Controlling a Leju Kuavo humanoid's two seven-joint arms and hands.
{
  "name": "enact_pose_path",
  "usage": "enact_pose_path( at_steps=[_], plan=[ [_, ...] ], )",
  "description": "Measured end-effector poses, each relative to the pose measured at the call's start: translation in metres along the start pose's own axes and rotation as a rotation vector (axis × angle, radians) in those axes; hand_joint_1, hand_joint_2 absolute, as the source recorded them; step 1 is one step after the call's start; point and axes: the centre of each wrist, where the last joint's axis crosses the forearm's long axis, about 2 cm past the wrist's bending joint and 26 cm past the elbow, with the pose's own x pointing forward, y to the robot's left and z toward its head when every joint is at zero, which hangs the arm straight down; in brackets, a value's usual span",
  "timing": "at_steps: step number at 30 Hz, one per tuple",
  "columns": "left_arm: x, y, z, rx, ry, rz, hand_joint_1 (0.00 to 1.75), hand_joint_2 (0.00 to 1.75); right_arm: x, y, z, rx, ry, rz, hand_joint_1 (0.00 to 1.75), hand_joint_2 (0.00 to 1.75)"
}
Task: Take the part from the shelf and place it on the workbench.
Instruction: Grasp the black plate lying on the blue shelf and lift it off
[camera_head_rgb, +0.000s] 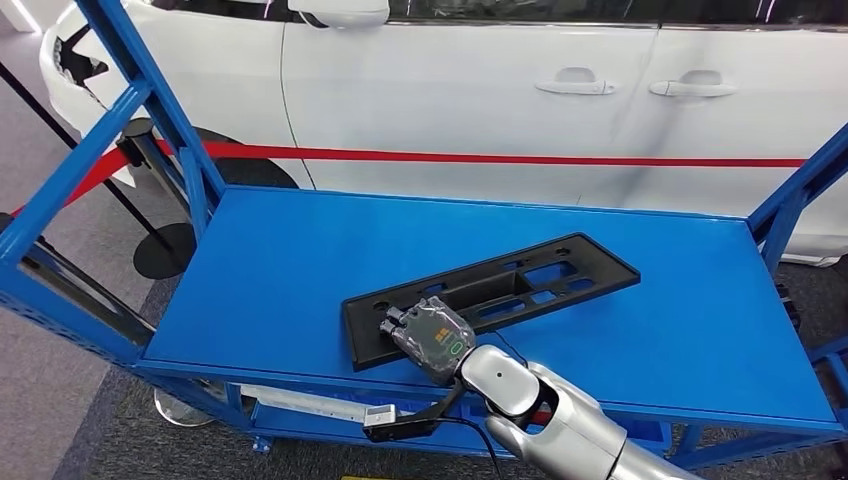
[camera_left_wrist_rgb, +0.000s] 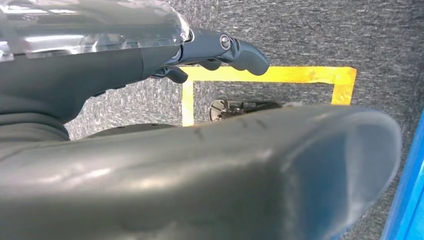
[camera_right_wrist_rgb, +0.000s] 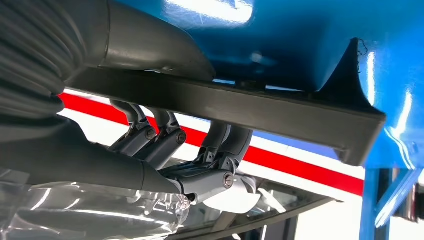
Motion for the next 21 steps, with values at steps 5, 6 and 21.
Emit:
enact_pose_path(
  at_steps=[5, 6, 21],
  plan=[
    [0.0, 0.0001, 0.0, 0.0, 0.0, 0.0, 0.0, 0.0, 0.0013, -0.0006, -0.0005, -0.002, -0.006, 0.002, 1.66, 1.75],
    [0.0, 0.0001, 0.0, 0.0, 0.0, 0.0, 0.0, 0.0, 0.0013, -0.0007, -0.0006, -0.002, -0.006, 0.003, 1.66, 1.75],
    [0.0004, 0.0001, -0.0001, 0.0, -0.001, 0.0, 0.0, 0.0, 0.0014, -0.0001, -0.0002, 0.001, -0.009, 0.004, 0.41, 1.75]
  ],
)
